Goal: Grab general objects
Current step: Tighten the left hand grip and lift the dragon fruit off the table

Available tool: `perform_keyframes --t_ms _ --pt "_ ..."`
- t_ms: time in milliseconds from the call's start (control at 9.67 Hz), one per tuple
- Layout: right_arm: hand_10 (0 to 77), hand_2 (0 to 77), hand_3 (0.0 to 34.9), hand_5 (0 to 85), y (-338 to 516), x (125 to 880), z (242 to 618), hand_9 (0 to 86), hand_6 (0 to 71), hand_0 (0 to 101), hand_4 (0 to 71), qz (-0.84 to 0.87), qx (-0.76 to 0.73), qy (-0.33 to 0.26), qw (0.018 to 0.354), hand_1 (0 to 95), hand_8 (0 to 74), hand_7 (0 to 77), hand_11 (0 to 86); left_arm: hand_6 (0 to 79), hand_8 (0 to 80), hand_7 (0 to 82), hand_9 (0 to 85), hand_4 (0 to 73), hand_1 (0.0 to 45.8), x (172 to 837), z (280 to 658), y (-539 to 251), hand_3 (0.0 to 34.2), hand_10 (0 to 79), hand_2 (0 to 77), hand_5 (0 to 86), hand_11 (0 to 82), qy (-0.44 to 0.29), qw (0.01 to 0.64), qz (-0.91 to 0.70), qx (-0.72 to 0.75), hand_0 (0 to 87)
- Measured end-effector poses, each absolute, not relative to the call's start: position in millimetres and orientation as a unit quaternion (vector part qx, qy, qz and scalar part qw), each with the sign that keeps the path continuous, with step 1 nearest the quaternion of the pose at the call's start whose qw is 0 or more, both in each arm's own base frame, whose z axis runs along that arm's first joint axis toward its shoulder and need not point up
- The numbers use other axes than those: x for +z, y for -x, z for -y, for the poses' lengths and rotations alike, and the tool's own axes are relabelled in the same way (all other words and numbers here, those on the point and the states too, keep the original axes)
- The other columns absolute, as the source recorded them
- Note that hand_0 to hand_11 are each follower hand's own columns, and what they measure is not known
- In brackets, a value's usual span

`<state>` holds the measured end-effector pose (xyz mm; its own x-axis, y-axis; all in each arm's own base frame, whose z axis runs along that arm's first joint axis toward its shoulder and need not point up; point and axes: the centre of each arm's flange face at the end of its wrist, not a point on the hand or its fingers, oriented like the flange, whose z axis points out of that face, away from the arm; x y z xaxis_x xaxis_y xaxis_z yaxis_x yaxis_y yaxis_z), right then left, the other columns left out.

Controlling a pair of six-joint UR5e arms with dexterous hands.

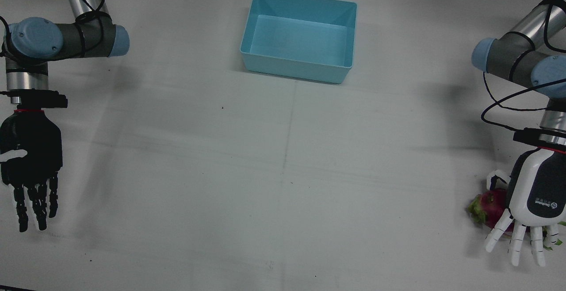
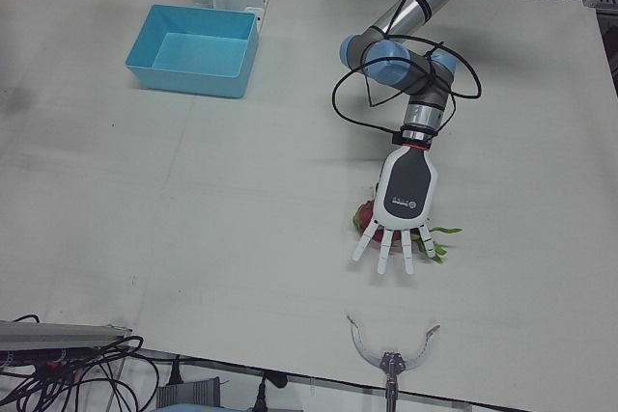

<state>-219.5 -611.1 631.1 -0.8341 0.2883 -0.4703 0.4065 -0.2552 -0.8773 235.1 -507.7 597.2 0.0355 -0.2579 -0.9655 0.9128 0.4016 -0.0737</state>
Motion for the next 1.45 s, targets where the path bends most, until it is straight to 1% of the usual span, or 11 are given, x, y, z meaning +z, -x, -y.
perform_keyframes --t_ms 207,310,517,621,724,828,931,1034,1138,1241,1448 --pt "0.0 1.6 0.0 0.0 220 631 611 1.1 0.0 0 0.0 -0.609 -0.739 -0.285 0.040 6.5 0.0 0.0 0.5 0.0 1.1 24.0 0.5 0.0 0.0 597 508 -235 31.7 10.9 59.5 34.4 33.3 -0.311 0.648 -0.529 -0.451 73.4" --pt "0.0 1.6 0.0 0.0 220 631 611 1.1 0.0 0 0.0 -0.609 -0.739 -0.285 0.040 6.5 0.0 0.0 0.5 0.0 1.1 24.0 0.5 0.0 0.0 597 508 -235 31.7 10.9 59.5 34.4 33.3 -0.311 0.647 -0.530 -0.451 73.4" --pt "0.0 1.6 0.0 0.0 220 631 611 1.1 0.0 0 0.0 -0.609 -0.739 -0.285 0.040 6.5 0.0 0.0 0.5 0.5 1.1 49.6 0.5 0.0 0.0 597 509 -234 28.3 9.8 59.5 55.1 41.5 -0.315 0.644 -0.531 -0.453 79.8" --pt "0.0 1.6 0.0 0.0 220 631 611 1.1 0.0 0 0.0 -0.609 -0.739 -0.285 0.040 6.5 0.0 0.0 0.5 1.6 27.3 61.6 7.6 0.0 0.0 597 509 -234 24.3 9.8 56.2 59.5 44.7 -0.319 0.641 -0.530 -0.455 72.0" --pt "0.0 1.6 0.0 0.0 220 631 611 1.1 0.0 0 0.0 -0.609 -0.739 -0.285 0.040 6.5 0.0 0.0 0.5 4.4 37.1 64.4 17.5 0.0 0.0 597 509 -233 20.7 14.2 54.5 60.0 62.2 -0.322 0.639 -0.529 -0.457 62.4" --pt "0.0 1.6 0.0 0.0 220 631 611 1.1 0.0 0 0.0 -0.609 -0.739 -0.285 0.040 6.5 0.0 0.0 0.5 7.6 46.9 67.1 28.4 0.0 0.0 597 510 -233 16.2 16.4 52.9 60.5 71.4 -0.323 0.638 -0.528 -0.458 57.0" --pt "0.0 1.6 0.0 0.0 220 631 611 1.1 0.0 0 0.0 -0.609 -0.739 -0.285 0.040 6.5 0.0 0.0 0.5 7.6 46.9 67.1 28.4 0.0 0.0 596 510 -232 16.2 16.4 52.9 60.5 71.4 -0.324 0.636 -0.529 -0.459 57.0" --pt "0.0 1.6 0.0 0.0 220 631 611 1.1 0.0 0 0.0 -0.609 -0.739 -0.285 0.040 6.5 0.0 0.0 0.5 12.5 56.7 68.2 36.0 0.0 0.0 593 510 -232 9.3 20.2 52.4 61.1 79.1 -0.326 0.633 -0.532 -0.459 46.8" --pt "0.0 1.6 0.0 0.0 220 631 611 1.1 0.0 0 0.0 -0.609 -0.739 -0.285 0.040 6.5 0.0 0.0 0.5 12.5 56.7 68.2 36.0 0.0 0.0 587 509 -229 9.3 20.2 52.4 61.1 79.1 -0.328 0.627 -0.537 -0.459 46.8" --pt "0.0 1.6 0.0 0.0 220 631 611 1.1 0.0 0 0.0 -0.609 -0.739 -0.285 0.040 6.5 0.0 0.0 0.5 17.5 59.5 68.7 38.2 0.0 0.0 582 505 -224 2.0 20.7 51.3 61.1 79.6 -0.330 0.621 -0.542 -0.459 41.5" --pt "0.0 1.6 0.0 0.0 220 631 611 1.1 0.0 0 0.0 -0.609 -0.739 -0.285 0.040 6.5 0.0 0.0 0.5 20.7 68.7 69.3 42.0 0.0 0.0 572 496 -213 0.6 22.4 50.7 61.6 71.4 -0.336 0.607 -0.553 -0.462 30.1"
